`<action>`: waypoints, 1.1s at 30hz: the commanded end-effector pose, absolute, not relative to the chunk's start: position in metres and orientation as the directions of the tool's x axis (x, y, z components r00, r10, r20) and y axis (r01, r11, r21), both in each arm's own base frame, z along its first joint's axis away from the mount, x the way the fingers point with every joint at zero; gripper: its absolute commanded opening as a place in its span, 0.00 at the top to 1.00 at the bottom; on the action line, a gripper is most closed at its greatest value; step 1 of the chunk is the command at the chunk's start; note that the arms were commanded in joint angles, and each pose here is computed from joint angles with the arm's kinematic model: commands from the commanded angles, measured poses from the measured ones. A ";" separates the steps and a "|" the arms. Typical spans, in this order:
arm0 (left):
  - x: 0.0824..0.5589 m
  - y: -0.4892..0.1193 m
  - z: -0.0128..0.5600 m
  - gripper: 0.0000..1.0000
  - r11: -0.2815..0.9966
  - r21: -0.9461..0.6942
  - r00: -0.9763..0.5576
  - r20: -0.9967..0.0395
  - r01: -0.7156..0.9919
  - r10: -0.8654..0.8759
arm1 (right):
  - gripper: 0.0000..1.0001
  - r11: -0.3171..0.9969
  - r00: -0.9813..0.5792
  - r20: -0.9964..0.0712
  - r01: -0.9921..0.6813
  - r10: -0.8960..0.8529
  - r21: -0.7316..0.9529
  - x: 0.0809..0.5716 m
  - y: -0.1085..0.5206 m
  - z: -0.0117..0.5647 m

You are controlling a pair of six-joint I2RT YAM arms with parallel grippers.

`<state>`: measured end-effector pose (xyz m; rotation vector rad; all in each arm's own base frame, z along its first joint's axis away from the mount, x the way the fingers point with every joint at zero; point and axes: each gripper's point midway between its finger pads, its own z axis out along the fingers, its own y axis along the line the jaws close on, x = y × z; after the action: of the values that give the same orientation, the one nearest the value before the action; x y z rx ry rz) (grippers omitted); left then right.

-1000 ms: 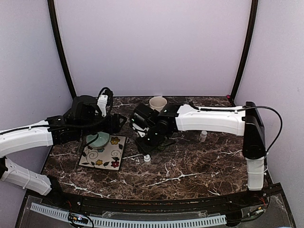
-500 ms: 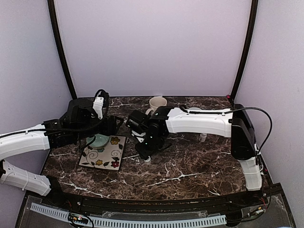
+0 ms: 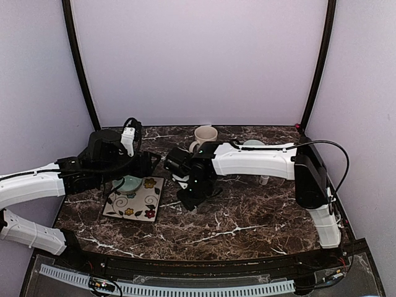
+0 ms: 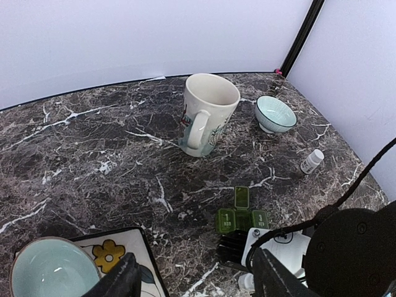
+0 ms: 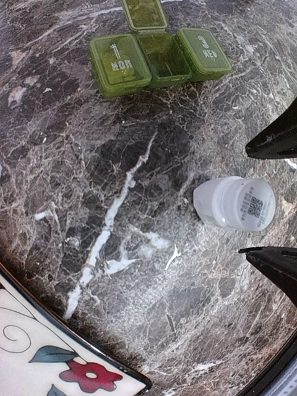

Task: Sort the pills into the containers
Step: Pick up the pill bottle from the center of the board.

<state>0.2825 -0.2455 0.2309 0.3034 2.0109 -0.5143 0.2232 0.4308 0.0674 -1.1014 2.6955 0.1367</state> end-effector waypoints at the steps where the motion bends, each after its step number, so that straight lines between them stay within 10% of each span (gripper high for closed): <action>1: 0.280 -0.244 0.238 0.37 0.875 -0.241 -0.450 -0.892 0.421 -0.029 | 0.52 0.708 -0.688 -0.246 -0.706 -0.682 0.012 0.227 0.435 0.068; 19: 0.282 -0.244 0.235 0.37 0.880 -0.231 -0.450 -0.893 0.416 -0.022 | 0.60 0.692 -0.681 -0.220 -0.721 -0.698 0.038 0.227 0.439 0.060; 33: 0.283 -0.244 0.232 0.37 0.885 -0.225 -0.451 -0.892 0.408 -0.019 | 0.85 0.688 -0.680 -0.204 -0.725 -0.704 0.042 0.226 0.435 0.058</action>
<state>0.2839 -0.2447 0.2324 0.2924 2.0003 -0.5047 0.2231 0.4353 0.0600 -1.1650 2.7148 0.1836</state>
